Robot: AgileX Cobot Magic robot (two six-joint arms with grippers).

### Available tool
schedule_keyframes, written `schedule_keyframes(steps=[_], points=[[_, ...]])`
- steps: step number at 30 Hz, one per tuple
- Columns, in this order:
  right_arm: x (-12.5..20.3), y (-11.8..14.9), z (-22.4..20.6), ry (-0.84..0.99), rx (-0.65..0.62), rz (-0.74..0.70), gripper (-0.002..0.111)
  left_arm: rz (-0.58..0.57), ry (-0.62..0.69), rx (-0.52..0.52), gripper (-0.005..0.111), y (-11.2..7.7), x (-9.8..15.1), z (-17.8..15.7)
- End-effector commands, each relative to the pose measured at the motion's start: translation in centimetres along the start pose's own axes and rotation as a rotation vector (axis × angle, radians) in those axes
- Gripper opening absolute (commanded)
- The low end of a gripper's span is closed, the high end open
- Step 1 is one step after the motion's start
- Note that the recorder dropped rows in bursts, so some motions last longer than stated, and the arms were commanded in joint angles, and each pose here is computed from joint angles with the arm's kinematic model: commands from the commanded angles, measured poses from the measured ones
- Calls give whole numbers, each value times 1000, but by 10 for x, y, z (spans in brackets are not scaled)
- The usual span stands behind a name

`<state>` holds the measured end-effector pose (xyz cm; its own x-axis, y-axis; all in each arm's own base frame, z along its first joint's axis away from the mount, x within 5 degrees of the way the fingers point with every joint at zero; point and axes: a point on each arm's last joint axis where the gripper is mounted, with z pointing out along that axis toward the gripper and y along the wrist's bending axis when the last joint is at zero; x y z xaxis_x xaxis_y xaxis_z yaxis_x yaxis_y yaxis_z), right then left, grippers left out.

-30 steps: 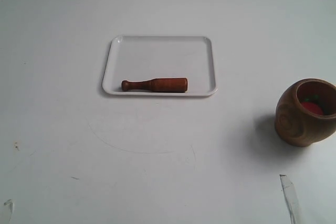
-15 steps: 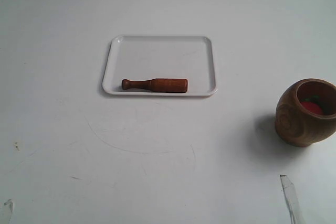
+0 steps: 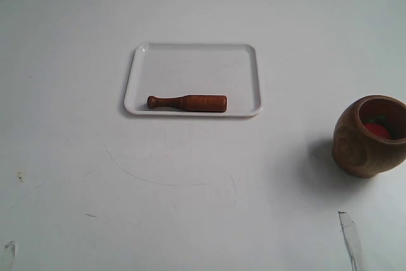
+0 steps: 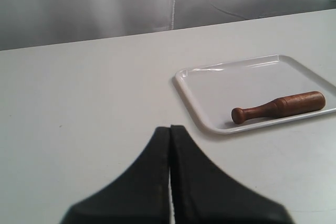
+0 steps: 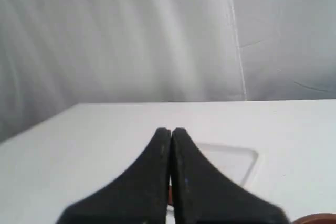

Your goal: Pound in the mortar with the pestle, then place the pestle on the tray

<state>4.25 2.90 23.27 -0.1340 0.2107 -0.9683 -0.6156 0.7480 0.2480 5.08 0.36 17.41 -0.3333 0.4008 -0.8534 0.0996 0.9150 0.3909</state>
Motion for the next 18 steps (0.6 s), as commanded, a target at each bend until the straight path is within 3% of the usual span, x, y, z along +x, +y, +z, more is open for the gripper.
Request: schedule_keyframes(steps=[1, 7, 10, 12, 14, 16, 18], points=[[6, 6, -1, 70, -70, -297, 0, -12, -7, 8, 0, -1, 0, 0], [17, 6, -3, 191, -97, -308, 0, -12, -7, 8, 0, -1, 0, 0], [26, 4, 0, 181, -96, -303, 0, -12, -7, 8, 0, -1, 0, 0], [33, 2, 4, 81, -94, -335, 0, -12, -7, 8, 0, -1, 0, 0], [39, 0, 3, 149, -88, -331, 0, -12, -7, 8, 0, -1, 0, 0], [39, -2, 3, 152, -62, -378, 0, -12, -7, 8, 0, -1, 0, 0], [37, -8, 3, 146, 58, -383, 0, -12, -7, 8, 0, -1, 0, 0]])
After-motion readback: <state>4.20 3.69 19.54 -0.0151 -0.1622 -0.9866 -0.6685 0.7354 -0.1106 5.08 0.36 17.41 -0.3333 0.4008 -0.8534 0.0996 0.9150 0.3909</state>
